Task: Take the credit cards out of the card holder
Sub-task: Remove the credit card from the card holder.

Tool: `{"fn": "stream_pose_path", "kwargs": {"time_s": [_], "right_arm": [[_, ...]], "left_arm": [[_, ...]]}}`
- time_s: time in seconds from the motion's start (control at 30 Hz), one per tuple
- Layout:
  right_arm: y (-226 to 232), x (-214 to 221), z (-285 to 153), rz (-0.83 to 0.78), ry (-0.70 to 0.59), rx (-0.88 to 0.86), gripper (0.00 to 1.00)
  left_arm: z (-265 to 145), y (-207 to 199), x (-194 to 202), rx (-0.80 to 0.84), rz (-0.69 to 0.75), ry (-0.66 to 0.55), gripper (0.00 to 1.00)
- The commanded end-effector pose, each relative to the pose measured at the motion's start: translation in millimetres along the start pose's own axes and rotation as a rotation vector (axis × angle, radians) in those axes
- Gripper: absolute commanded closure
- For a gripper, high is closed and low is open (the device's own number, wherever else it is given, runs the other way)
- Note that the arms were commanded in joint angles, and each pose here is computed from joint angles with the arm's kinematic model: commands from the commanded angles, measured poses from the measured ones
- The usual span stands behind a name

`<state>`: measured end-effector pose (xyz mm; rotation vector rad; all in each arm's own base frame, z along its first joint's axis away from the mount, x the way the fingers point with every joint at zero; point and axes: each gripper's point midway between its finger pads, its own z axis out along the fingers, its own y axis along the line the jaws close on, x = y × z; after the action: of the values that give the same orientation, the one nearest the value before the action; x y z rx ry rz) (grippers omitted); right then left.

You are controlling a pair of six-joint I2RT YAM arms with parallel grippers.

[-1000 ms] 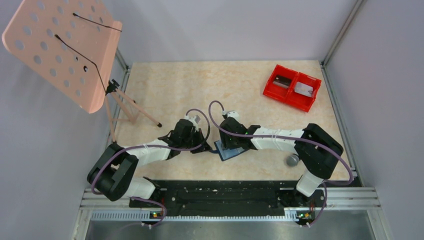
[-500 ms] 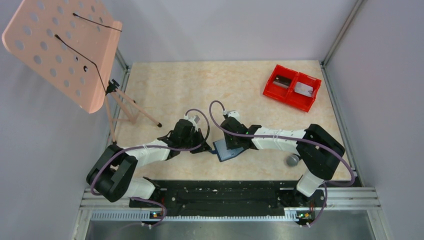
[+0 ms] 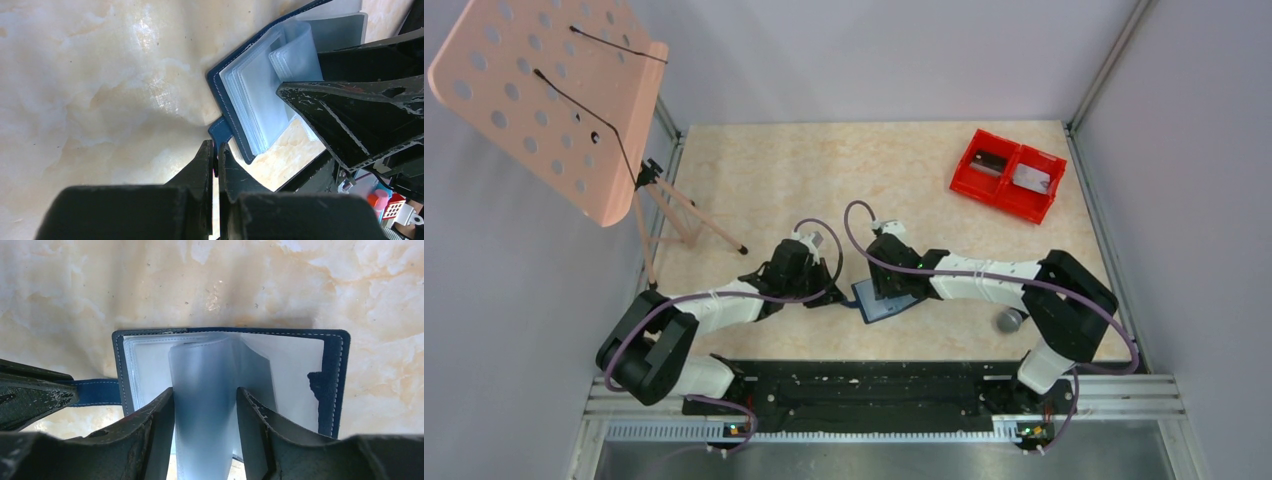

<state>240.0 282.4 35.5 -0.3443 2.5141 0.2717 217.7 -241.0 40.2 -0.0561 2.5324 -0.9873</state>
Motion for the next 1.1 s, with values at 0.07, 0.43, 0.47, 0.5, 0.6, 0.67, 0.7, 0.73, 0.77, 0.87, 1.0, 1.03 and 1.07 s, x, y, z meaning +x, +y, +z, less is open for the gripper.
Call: {"fn": "stream_pose_path", "kwargs": {"time_s": [0.07,0.43,0.47,0.5,0.6,0.67,0.7,0.73,0.77,0.87,1.0,1.03,1.07], "right_arm": [[-1,-26,-19,0.023,-0.08,-0.001,0.6],[-32,-31,-25,0.066,-0.09,0.043,0.69],[-34,-30,-25,0.069,-0.086,0.04,0.69],[-37,-30,-24,0.078,-0.083,0.032,0.7],[-44,-28,-24,0.078,-0.079,0.024,0.73],[-45,-29,-25,0.072,-0.079,0.015,0.75],[-45,-29,-25,0.072,-0.078,0.014,0.75],[-46,-30,-25,0.07,-0.076,0.014,0.75],[-46,-30,-26,0.069,-0.072,0.016,0.75],[-53,-33,-29,0.065,-0.068,0.051,0.75],[-59,-40,-36,0.065,-0.066,0.09,0.68],[-58,-41,-38,0.067,-0.065,0.091,0.68],[-57,-42,-41,0.071,-0.062,0.088,0.67]], "left_arm": [[-4,-6,-5,0.022,0.029,-0.034,1.0],[-3,-5,-6,0.019,0.029,-0.034,1.0],[-3,-5,-6,0.019,0.03,-0.033,1.0],[-3,-5,-6,0.019,0.03,-0.034,1.0],[-3,-6,-7,0.021,0.03,-0.034,1.0],[-3,-5,-6,0.018,0.029,-0.032,1.0],[-3,-6,-6,0.018,0.028,-0.031,1.0],[-3,-6,-7,0.018,0.029,-0.033,1.0],[-3,-7,-7,0.02,0.029,-0.033,1.0],[-5,-10,-9,0.03,0.029,-0.038,1.0],[-7,-13,-10,0.042,0.032,-0.043,1.0],[-7,-15,-10,0.049,0.033,-0.044,1.0],[-8,-16,-11,0.055,0.032,-0.045,1.0]]}}
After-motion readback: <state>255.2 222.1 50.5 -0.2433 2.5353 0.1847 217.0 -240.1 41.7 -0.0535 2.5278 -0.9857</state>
